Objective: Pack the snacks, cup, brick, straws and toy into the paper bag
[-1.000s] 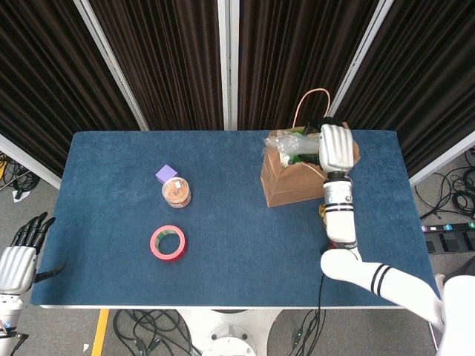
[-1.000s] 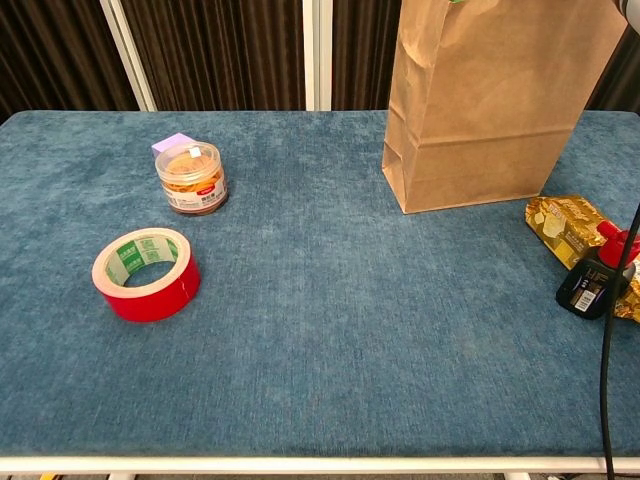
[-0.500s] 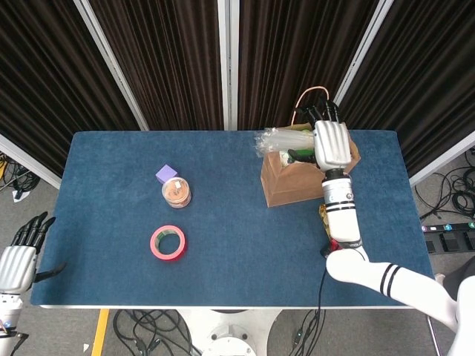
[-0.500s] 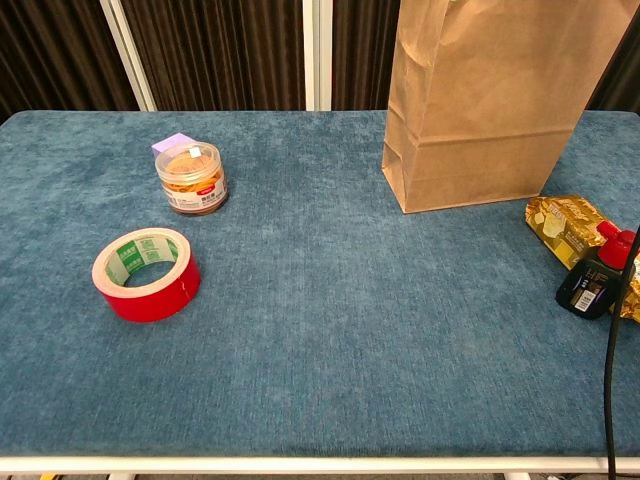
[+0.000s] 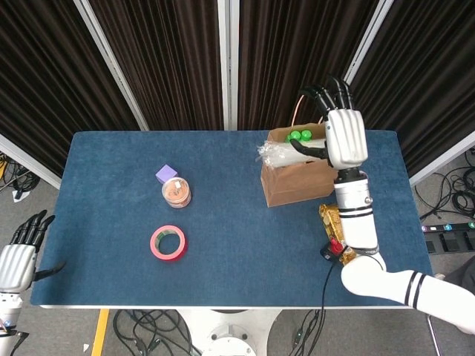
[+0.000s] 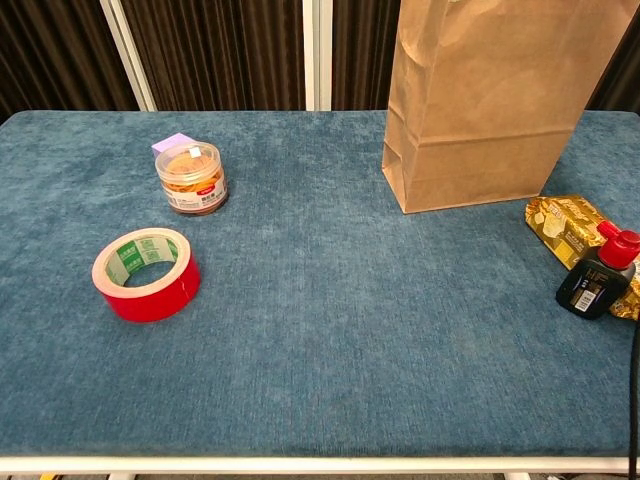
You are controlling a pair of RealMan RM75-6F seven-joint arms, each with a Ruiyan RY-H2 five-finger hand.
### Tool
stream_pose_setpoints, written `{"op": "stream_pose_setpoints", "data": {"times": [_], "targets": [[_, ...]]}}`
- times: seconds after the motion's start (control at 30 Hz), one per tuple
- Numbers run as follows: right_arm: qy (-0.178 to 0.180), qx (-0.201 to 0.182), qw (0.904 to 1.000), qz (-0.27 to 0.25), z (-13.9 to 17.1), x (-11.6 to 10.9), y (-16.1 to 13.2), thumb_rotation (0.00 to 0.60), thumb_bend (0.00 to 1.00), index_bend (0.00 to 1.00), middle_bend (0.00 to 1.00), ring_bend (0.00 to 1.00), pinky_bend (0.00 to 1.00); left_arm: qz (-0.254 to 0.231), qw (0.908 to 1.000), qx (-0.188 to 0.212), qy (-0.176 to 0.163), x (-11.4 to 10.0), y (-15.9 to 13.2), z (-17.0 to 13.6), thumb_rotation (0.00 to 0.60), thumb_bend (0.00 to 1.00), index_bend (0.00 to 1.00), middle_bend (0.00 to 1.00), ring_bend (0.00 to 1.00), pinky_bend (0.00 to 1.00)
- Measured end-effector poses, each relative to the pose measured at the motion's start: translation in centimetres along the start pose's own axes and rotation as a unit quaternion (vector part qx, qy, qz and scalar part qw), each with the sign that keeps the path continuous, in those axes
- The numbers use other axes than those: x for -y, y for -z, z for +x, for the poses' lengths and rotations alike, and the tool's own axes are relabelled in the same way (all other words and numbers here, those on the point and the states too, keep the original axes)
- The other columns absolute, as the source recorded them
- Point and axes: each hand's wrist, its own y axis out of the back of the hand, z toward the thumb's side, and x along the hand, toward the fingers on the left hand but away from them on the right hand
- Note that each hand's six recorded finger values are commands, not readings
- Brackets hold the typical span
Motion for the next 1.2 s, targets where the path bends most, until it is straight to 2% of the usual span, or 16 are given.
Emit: {"op": "stream_pose_setpoints", "data": {"times": [0.2,0.3,0.4,0.57,0.73,0.83,0.9,1.03,1.2], "targets": [[0.049,-0.055,0.9961,0.048,3.0,-4.2,0.4,0.6,0.0,0.23,0.22,0.02,0.0,0.001,1.0,0.002,-0.002,-0.1,-0.2,0.2,0.6,0.18,0.13,0.11,0.01,0.14],[0.065,-0.06,0.9939,0.066,5.5,-6.1,1.8,0.6,0.0,0.23,0.22,0.02,0.0,0.002,1.0,0.003,-0.005,-0.2,-0.4,0.3,0.6,0.18,0.13,0.11,0.01,0.14],[0.068,-0.062,0.9919,0.087,8.4,-7.3,3.4,0.6,0.0,0.23,0.23,0.03,0.0,0.004,1.0,0.005,-0.005,-0.3,-0.6,0.4,0.6,0.18,0.13,0.11,0.01,0.14],[0.06,-0.062,0.9854,0.147,13.0,-7.9,6.7,0.6,0.0,0.23,0.22,0.03,0.0,0.007,0.9999,0.01,-0.003,-0.2,-1.0,0.4,0.6,0.18,0.13,0.11,0.01,0.14],[0.029,-0.039,0.9683,0.245,16.9,-7.2,12.0,0.6,0.0,0.23,0.2,0.02,0.0,0.01,0.9998,0.016,-0.005,-0.3,-1.7,0.7,0.6,0.18,0.13,0.11,0.01,0.14],[-0.011,-0.012,0.9577,0.287,20.3,-6.2,15.5,0.6,0.0,0.23,0.2,0.02,0.0,0.011,0.9998,0.017,-0.008,-0.4,-2.1,1.1,0.6,0.18,0.13,0.11,0.01,0.14],[-0.045,0.011,0.9523,0.302,23.3,-5.4,17.4,0.6,0.0,0.23,0.19,0.01,0.0,0.013,0.9997,0.016,-0.01,-0.5,-2.3,1.3,0.6,0.18,0.13,0.11,0.01,0.14],[-0.093,0.052,0.9445,0.311,28.3,-4.5,19.1,0.6,0.01,0.23,0.16,0.0,0.0,0.015,0.9997,0.015,-0.012,-0.7,-2.6,1.5,0.6,0.18,0.13,0.11,0.01,0.14],[-0.122,0.087,0.9409,0.304,31.4,-4.0,19.3,0.6,0.01,0.23,0.16,0.0,0.0,0.014,0.9997,0.018,-0.011,-0.6,-3.0,1.6,0.6,0.18,0.13,0.11,0.01,0.14]]}}
